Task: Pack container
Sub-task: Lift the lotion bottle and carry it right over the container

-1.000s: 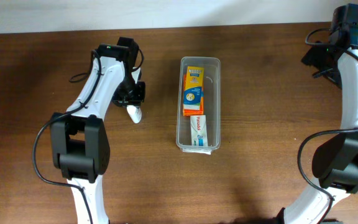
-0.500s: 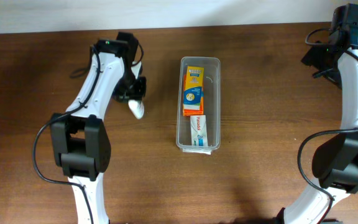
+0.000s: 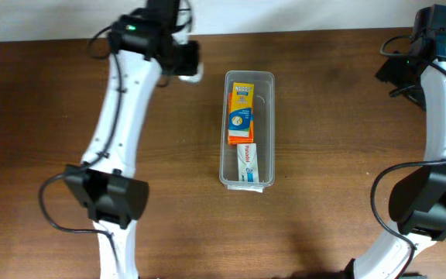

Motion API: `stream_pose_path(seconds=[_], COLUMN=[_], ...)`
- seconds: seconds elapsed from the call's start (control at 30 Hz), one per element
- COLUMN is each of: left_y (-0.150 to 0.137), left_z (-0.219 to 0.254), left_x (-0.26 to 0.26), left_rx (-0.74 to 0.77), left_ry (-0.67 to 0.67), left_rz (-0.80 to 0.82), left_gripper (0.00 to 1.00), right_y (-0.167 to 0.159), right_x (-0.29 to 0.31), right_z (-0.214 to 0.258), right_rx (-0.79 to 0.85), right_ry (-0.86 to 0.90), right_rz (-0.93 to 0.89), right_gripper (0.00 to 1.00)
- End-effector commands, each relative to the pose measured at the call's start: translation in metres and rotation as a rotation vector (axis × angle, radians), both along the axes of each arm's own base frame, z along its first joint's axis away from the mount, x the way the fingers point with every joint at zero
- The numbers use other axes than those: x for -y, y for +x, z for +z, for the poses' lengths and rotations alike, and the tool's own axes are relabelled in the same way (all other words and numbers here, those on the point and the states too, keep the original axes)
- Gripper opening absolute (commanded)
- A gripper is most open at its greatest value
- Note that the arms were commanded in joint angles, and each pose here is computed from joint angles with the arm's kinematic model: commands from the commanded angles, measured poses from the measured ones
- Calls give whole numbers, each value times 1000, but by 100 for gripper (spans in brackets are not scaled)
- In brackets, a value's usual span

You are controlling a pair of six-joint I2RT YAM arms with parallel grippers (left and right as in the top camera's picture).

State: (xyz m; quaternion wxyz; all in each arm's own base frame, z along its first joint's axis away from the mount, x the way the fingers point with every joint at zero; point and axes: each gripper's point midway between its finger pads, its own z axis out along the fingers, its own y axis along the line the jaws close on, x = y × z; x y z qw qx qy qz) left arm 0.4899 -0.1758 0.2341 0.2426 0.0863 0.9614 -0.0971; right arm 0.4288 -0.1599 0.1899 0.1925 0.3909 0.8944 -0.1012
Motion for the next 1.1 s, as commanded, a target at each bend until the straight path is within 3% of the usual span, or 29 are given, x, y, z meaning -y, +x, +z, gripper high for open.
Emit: stream_pose_path(seconds=[0.0, 0.17, 0.33, 0.77, 1.07], left_y=[-15, -28, -32, -41, -38], left_z=[21, 33, 34, -49, -58], left_x=[64, 120, 136, 154, 159], left_rx=[69, 151, 204, -12, -16], left_ry=[-56, -79, -16, 2, 2], left_rz=[-121, -217, -218, -260, -264], left_gripper=[11, 11, 11, 12, 12], right_y=[-2, -2, -2, -2, -2], right_x=[5, 5, 5, 5, 5], right_z=[-3, -3, -3, -3, -3], right_rx=[-16, -16, -16, -16, -16], right_ry=[-13, -13, -13, -13, -13], right_rz=[-7, -7, -7, -7, -7], right_gripper=[98, 98, 98, 98, 98])
